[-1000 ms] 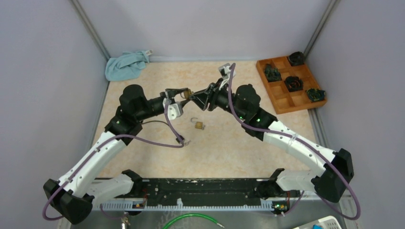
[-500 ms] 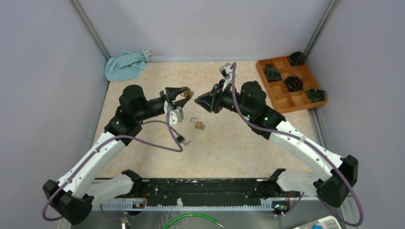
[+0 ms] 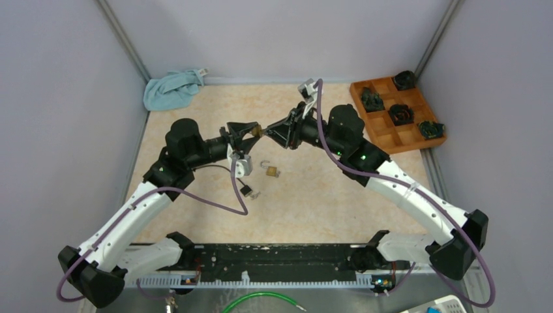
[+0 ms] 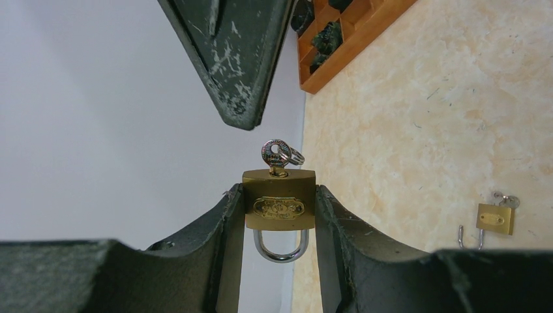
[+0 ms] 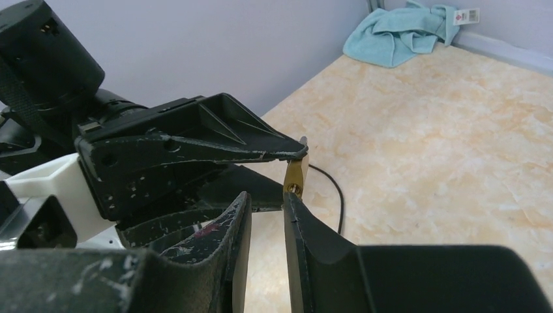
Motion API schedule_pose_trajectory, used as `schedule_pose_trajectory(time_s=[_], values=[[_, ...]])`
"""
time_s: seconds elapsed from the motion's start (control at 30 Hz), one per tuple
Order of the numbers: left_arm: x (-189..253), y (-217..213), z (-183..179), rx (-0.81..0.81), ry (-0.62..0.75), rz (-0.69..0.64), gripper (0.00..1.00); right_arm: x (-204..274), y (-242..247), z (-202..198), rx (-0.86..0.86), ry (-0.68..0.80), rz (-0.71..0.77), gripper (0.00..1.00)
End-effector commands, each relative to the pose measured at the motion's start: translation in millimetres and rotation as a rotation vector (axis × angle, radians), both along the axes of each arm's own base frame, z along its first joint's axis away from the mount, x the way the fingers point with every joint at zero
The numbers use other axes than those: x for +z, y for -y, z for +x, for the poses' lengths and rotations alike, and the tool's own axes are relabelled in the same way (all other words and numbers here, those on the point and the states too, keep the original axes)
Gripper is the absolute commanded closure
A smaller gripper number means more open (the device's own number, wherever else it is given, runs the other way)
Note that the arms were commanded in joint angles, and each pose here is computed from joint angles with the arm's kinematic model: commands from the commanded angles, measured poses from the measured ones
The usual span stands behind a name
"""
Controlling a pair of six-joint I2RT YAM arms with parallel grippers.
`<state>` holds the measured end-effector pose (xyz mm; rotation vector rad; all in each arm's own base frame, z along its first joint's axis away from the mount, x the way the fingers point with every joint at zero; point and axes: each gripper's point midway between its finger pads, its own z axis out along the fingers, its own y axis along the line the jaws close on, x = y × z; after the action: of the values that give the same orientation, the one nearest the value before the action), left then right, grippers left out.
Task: Unlock with the key
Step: Unlock the lock.
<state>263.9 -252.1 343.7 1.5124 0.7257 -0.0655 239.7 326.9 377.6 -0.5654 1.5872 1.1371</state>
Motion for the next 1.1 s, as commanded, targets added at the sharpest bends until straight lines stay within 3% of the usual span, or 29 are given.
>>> schedule_pose_trajectory(time_s=[0.0, 0.3, 0.53, 1.07], values=[[14, 0, -6, -0.017, 0.065, -0.011, 1.0, 20, -3, 4, 0.0, 0.052, 0.024, 0.75], [16, 1, -8, -0.024, 0.068, -0.014, 1.0, 12, -4, 9, -0.017, 0.041, 0.007, 0.74], [17, 0, -9, -0.024, 0.071, -0.016, 1.0, 10, -10, 7, 0.014, 0.029, 0.03, 0.94], [29, 11, -15, -0.065, 0.121, -0.012, 1.0, 2, -19, 7, 0.033, -0.014, 0.044, 0.99]])
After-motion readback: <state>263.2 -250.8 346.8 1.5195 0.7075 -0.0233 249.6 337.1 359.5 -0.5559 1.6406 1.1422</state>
